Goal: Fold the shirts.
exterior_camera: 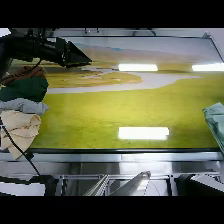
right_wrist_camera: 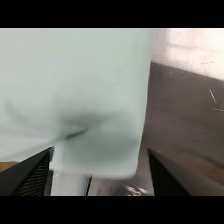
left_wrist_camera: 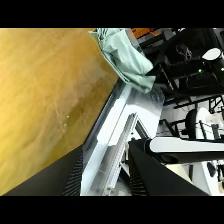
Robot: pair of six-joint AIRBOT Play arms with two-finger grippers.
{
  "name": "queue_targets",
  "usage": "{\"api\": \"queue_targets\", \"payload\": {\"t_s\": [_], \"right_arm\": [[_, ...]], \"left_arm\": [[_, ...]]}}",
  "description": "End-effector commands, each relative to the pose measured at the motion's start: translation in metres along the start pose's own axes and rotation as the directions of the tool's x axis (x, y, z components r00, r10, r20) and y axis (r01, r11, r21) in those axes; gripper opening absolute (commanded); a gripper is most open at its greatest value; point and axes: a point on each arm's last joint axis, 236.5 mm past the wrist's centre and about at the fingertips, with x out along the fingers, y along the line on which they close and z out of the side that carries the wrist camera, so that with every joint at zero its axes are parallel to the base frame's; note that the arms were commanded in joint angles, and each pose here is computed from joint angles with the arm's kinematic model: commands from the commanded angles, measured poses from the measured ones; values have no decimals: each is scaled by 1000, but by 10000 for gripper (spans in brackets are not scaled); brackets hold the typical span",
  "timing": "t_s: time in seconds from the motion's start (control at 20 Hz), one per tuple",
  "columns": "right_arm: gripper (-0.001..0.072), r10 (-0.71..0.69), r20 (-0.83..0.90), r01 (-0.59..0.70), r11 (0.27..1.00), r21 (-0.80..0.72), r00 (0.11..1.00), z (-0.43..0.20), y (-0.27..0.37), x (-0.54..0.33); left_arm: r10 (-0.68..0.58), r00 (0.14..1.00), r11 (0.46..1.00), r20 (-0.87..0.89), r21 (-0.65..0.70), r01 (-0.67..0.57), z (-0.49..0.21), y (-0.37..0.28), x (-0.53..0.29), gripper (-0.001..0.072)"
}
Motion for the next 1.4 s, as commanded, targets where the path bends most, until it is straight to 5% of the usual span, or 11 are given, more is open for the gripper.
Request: {"api": "queue_targets", "payload": {"t_s": [0.0,0.2,0.25,0.35,0.4,0.45,0.6,0.9,1.1,1.35], "right_arm": [[675,-27,-44,27,1000,7,999,-10,-13,-2],[656,42,-17,-42,999,-4,999,2,13,-23],[568,107,2,-107,993,-41,994,9,36,-34],[144,287,16,-280,944,-176,958,12,103,-65],[18,386,5,-372,892,-258,922,5,143,-82],[19,460,-7,-437,838,-325,888,-5,177,-96],[17,560,-129,-534,658,-530,818,-69,262,-115],[17,406,-430,-564,309,-766,807,-261,288,-98],[17,267,-518,-573,209,-792,813,-353,220,-56],[18,246,-527,-577,221,-787,813,-372,203,-36]], "left_arm": [[-7,1000,1000,0,-5,7,-2,1,0,284],[13,999,999,38,37,-14,10,1,-4,283],[27,997,997,67,70,-32,19,-4,-12,283],[63,986,986,153,141,-85,45,-17,-35,271],[84,977,978,195,170,-118,56,-22,-49,56],[101,965,970,242,191,-149,67,-26,-63,3],[127,951,974,282,146,-174,70,-25,-86,2],[281,953,957,111,-103,-270,-62,17,-54,2],[351,932,907,93,-283,-313,-195,39,-21,15],[370,921,860,124,-421,-288,-273,53,-10,20]]}}
